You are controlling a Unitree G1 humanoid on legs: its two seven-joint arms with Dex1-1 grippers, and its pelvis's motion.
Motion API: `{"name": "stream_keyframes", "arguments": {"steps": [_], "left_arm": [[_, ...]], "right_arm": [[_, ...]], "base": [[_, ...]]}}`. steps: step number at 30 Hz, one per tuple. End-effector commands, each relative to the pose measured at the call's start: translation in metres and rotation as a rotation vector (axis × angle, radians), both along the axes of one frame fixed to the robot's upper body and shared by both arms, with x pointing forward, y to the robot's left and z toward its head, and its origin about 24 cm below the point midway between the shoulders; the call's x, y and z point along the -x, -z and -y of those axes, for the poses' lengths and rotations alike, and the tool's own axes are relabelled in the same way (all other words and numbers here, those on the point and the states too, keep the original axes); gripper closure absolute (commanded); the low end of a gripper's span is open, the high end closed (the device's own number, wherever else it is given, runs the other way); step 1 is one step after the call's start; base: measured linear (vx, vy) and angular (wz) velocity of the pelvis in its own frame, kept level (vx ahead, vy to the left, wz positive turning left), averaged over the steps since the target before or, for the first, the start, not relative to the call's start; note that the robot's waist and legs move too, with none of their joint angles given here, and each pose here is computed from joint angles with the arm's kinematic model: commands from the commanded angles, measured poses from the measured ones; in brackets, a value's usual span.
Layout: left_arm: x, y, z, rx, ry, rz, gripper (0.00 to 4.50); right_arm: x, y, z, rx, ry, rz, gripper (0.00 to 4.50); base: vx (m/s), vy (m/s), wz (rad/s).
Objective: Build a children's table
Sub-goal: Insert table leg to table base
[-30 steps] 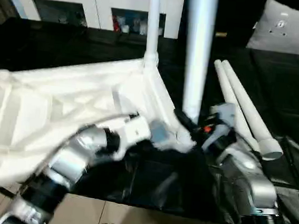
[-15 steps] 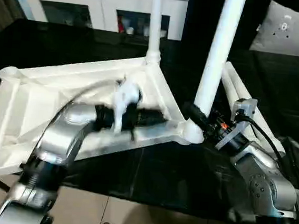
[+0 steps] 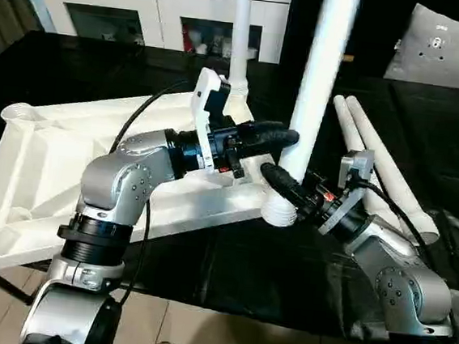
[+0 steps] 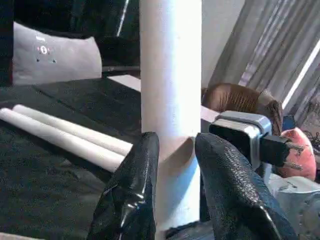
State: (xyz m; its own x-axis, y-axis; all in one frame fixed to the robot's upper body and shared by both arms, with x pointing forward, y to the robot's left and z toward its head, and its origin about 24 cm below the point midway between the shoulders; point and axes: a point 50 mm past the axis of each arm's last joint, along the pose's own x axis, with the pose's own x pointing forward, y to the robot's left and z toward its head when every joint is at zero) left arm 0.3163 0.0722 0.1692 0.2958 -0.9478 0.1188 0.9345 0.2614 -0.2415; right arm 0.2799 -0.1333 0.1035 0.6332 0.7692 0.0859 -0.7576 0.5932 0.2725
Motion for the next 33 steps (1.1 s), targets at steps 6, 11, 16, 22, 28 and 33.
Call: {"name": "stream_keyframes", "arguments": {"steps": [6, 11, 16, 22, 28, 33], "left_arm": [[0.004, 0.0, 0.012, -0.007, 0.066, -0.043, 2.71], [0.02, 0.007, 0.009, -0.056, 0.241, 0.013, 2.71], [0.014, 0.007, 0.006, -0.063, 0.214, 0.026, 2.71], [0.016, 0.015, 0.003, -0.15, 0.26, 0.072, 2.71], [0.007, 0.025, -0.003, -0.285, 0.205, 0.135, 2.71], [0.014, 0.026, -0.006, -0.249, 0.332, 0.107, 2.71]], "right_arm": [[0.004, -0.006, -0.01, 0.071, -0.047, 0.074, 2.61], [0.006, -0.001, -0.011, 0.116, -0.08, 0.078, 2.61], [0.01, 0.0, -0.013, 0.116, -0.107, 0.093, 2.61], [0.013, 0.003, -0.015, 0.142, -0.138, 0.093, 2.61], [0.017, 0.007, -0.014, 0.213, -0.174, 0.114, 2.61], [0.018, 0.008, -0.016, 0.218, -0.198, 0.123, 2.61]], "base": [[0.0, 0.0, 0.0], [0.0, 0.0, 0.0], [0.0, 0.0, 0.0], [0.0, 0.0, 0.0], [0.0, 0.0, 0.0], [0.0, 0.0, 0.0]]}}
